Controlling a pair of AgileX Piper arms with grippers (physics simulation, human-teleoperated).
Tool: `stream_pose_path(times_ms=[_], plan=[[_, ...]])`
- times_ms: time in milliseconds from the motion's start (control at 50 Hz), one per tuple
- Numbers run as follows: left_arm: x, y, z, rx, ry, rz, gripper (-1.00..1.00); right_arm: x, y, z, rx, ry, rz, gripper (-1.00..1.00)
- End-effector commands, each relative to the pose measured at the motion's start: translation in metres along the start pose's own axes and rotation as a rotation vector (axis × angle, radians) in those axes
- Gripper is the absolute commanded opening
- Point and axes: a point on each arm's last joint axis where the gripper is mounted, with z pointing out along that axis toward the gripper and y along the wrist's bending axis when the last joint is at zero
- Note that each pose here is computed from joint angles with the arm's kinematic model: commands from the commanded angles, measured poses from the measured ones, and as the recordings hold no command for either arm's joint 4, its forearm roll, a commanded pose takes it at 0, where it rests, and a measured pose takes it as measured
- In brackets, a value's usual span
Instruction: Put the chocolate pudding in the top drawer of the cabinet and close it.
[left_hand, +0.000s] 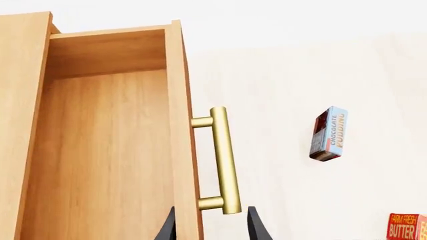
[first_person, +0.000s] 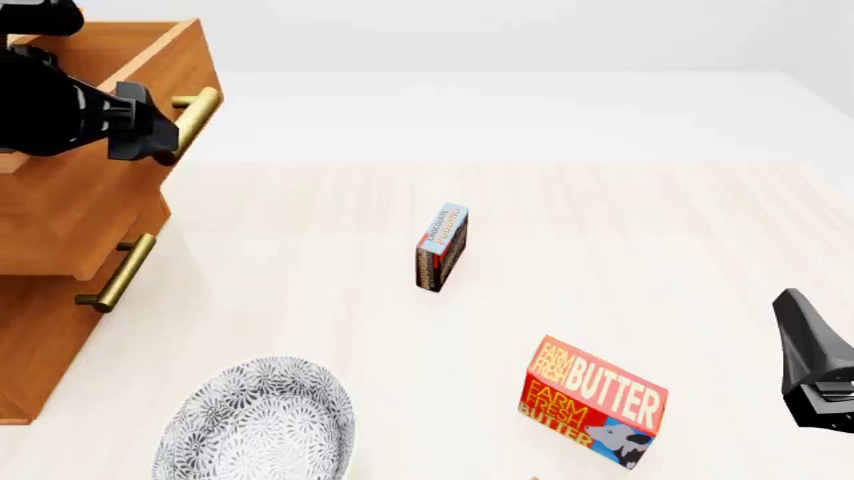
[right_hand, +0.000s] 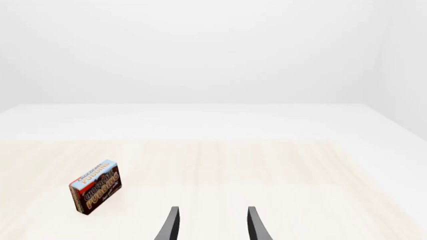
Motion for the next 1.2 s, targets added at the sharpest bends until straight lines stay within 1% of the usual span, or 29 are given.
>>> stream_pose_path(times_ms=[20, 580, 800, 1080, 1200], plan=[[0.001, -0.01, 0.003, 0.033, -0.001, 0.009, 1.0, 0.0, 0.0, 0.0, 0.0, 0.0, 0.0, 1.0], [0.001, -0.025, 0.012, 0.079, -0.007, 0.024, 1.0, 0.0, 0.0, 0.0, 0.0, 0.0, 0.0, 1.0], [0.001, -0.027, 0.011, 0.088, -0.014, 0.029, 1.0, 0.0, 0.0, 0.0, 0.0, 0.0, 0.0, 1.0], [0.001, -0.038, 0.013, 0.12, -0.019, 0.034, 1.0, 0.0, 0.0, 0.0, 0.0, 0.0, 0.0, 1.0], [0.001, -0.045, 0.015, 0.141, -0.021, 0.042, 1.0, 0.0, 0.0, 0.0, 0.0, 0.0, 0.0, 1.0]])
